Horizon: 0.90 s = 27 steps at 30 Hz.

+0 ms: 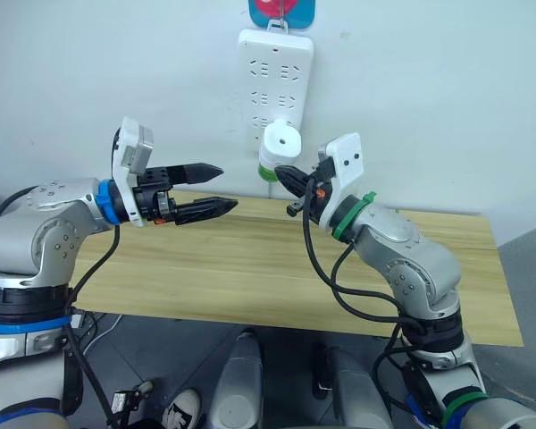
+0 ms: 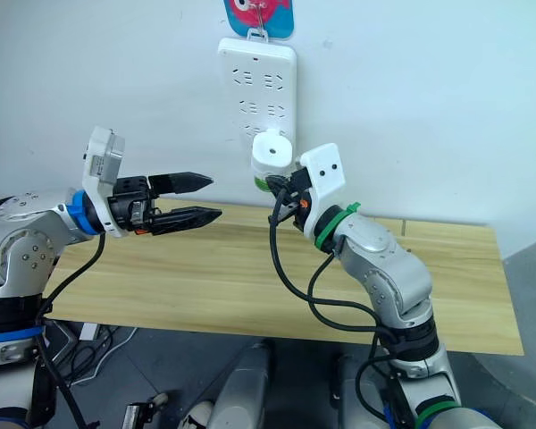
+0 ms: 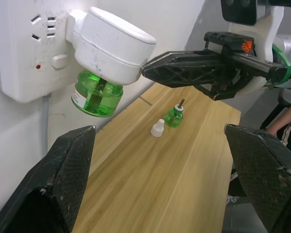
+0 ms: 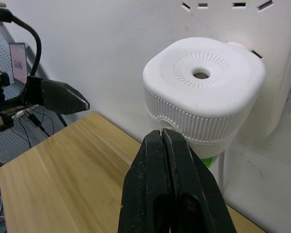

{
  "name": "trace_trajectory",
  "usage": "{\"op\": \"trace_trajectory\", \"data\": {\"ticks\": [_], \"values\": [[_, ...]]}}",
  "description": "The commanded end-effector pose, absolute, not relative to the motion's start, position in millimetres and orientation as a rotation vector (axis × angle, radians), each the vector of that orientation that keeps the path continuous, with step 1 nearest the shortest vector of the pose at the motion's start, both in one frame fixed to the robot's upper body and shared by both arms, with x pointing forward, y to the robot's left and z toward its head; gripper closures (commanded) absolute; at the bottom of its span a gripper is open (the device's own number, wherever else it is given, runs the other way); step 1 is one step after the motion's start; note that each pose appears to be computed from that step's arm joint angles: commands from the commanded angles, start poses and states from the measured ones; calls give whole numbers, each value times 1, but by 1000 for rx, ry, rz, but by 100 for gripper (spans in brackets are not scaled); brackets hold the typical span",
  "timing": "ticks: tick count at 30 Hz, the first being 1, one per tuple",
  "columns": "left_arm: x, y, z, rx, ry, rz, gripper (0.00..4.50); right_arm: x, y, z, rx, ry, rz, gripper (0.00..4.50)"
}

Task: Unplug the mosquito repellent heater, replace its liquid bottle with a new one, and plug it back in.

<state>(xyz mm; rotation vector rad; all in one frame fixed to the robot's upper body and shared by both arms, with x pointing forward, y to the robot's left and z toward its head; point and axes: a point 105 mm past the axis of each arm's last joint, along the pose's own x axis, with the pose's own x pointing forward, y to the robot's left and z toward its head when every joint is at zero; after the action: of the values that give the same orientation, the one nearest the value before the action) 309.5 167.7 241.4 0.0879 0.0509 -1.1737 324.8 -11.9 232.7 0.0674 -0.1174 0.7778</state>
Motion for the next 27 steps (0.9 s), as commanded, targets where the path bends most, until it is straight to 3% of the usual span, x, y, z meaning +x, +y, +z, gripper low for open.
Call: {"op": "trace_trajectory", "data": {"ticks": [1, 5, 10, 15, 18, 21, 27], "values": [[308, 167, 250, 116, 10, -1181, 0, 334, -34, 250, 101, -179, 651, 446], [310, 167, 250, 116, 6, -1180, 0, 334, -37, 248, 114, -165, 638, 446], [315, 171, 246, 126, 16, -1158, 0, 294, -18, 235, 15, -114, 929, 446], [324, 195, 234, 147, 59, -1061, 0, 275, -53, 223, -91, -75, 972, 446], [330, 216, 226, 197, 92, -955, 0, 279, -91, 222, -157, -61, 902, 384], [337, 251, 226, 246, 121, -807, 0, 289, -149, 227, -236, -30, 789, 281], [338, 283, 225, 319, 146, -732, 0, 296, -210, 234, -305, 3, 678, 56]]}}
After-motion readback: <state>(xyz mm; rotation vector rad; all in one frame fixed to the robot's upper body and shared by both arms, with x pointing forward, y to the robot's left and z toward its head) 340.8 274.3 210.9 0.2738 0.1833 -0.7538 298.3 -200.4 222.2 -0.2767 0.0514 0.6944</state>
